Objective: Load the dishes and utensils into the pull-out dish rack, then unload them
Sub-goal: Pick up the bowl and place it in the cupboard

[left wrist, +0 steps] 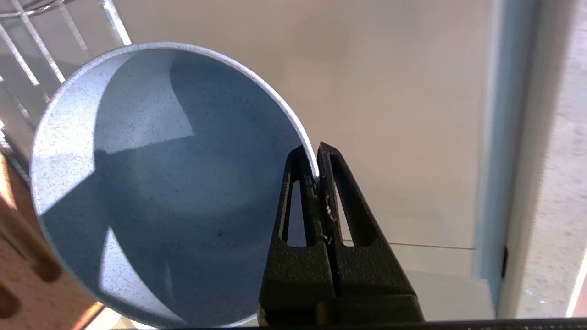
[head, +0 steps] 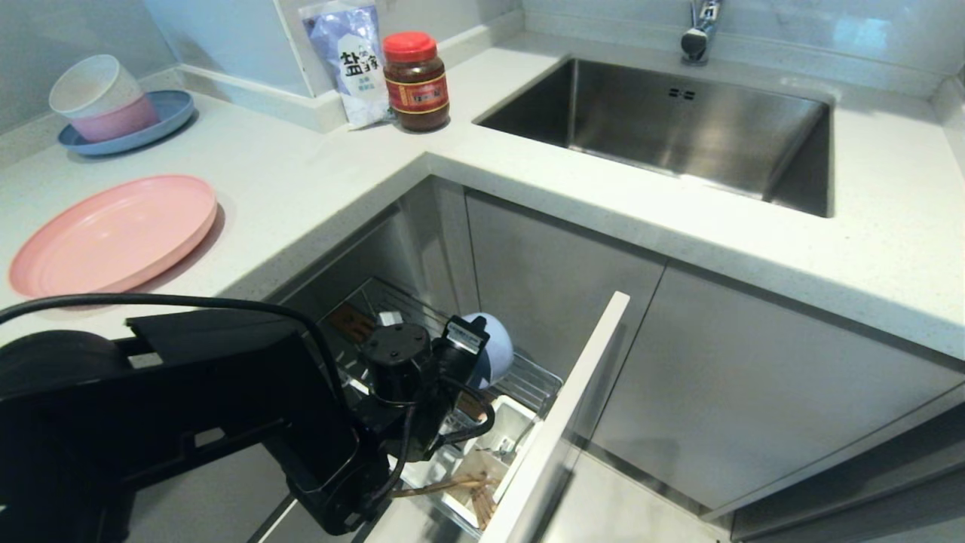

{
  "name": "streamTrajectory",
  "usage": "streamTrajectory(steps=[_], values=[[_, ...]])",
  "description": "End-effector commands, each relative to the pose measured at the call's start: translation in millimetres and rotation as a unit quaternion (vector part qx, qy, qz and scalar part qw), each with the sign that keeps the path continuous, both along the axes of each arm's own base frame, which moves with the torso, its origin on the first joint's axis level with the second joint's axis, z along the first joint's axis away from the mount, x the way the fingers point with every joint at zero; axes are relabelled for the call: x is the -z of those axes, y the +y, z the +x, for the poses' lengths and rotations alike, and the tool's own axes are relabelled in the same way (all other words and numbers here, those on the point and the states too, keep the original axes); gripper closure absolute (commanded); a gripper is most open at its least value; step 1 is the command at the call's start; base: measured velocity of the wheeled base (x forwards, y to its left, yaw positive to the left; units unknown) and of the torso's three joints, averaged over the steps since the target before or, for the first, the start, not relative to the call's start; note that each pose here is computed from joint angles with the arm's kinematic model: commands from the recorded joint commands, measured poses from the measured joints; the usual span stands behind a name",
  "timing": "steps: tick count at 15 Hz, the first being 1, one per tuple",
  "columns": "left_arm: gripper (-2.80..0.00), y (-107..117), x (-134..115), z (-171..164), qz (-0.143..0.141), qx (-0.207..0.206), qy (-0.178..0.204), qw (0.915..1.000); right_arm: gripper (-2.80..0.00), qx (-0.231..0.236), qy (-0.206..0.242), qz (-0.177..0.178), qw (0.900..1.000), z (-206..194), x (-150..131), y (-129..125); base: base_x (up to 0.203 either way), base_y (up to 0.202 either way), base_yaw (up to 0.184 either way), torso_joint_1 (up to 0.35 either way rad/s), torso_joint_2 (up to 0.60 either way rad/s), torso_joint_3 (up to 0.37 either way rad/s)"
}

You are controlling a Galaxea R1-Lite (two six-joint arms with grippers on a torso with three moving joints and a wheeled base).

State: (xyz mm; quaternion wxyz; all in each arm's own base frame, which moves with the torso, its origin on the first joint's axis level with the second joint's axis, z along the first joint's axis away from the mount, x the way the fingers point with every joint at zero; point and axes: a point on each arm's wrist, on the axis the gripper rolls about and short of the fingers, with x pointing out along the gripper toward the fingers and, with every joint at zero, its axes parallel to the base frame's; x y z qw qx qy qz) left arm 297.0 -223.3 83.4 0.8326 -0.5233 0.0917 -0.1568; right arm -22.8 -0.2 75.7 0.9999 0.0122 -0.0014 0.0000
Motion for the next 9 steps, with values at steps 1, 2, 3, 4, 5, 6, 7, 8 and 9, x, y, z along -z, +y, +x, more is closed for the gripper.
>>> streamTrajectory(steps=[1, 2, 3, 4, 5, 6, 7, 8, 9], values=[[0.0, 0.5, 5.0, 2.7, -0.008, 0.0, -0.001, 1.0, 0.0, 0.0, -0.001, 0.0, 1.0, -0.2, 0.6, 0.0, 0.0, 0.0, 0.0, 0.0, 0.0, 0.0], [0.0, 0.3, 5.1, 3.0, -0.012, 0.0, -0.007, 0.9999, 0.0, 0.0, -0.001, 0.0, 1.0, -0.2, 0.5, 0.0, 0.0, 0.0, 0.0, 0.0, 0.0, 0.0], [0.0, 0.2, 4.5, 3.0, -0.016, 0.0, -0.012, 0.9998, 0.0, 0.0, -0.001, 0.0, 1.0, -0.1, 0.4, 0.0, 0.0, 0.0, 0.0, 0.0, 0.0, 0.0], [0.0, 0.8, 3.6, 3.2, -0.02, 0.0, -0.016, 0.9997, 0.0, 0.0, -0.001, 0.0, 1.0, -0.2, 0.5, 0.0, 0.0, 0.0, 0.0, 0.0, 0.0, 0.0], [0.0, 1.1, 4.1, 3.7, -0.02, 0.0, -0.016, 0.9997, 0.0, 0.0, -0.002, 0.0, 1.0, -0.2, 0.5, 0.0, 0.0, 0.0, 0.0, 0.0, 0.0, 0.0], [0.0, 2.1, 3.5, 4.0, -0.02, 0.003, -0.017, 0.9997, 0.0, -0.001, -0.001, 0.0, 1.0, -0.2, 0.5, 0.0, 0.0, 0.0, 0.0, 0.0, 0.0, 0.0], [0.0, 2.0, 3.8, 3.9, -0.019, 0.005, -0.016, 0.9997, 0.0, 0.0, -0.001, 0.0, 1.0, -0.2, 0.6, 0.0, 0.0, 0.0, 0.0, 0.0, 0.0, 0.0], [0.0, 1.7, 5.8, 4.4, -0.019, 0.005, -0.014, 0.9997, 0.0, 0.0, -0.001, 0.0, 1.0, -0.2, 0.5, 0.0, 0.0, 0.0, 0.0, 0.0, 0.0, 0.0], [0.0, 1.3, 8.5, 4.8, -0.027, 0.005, -0.007, 0.9996, 0.0, 0.0, -0.001, 0.0, 1.0, -0.1, 0.5, 0.0, 0.0, 0.0, 0.0, 0.0, 0.0, 0.0]])
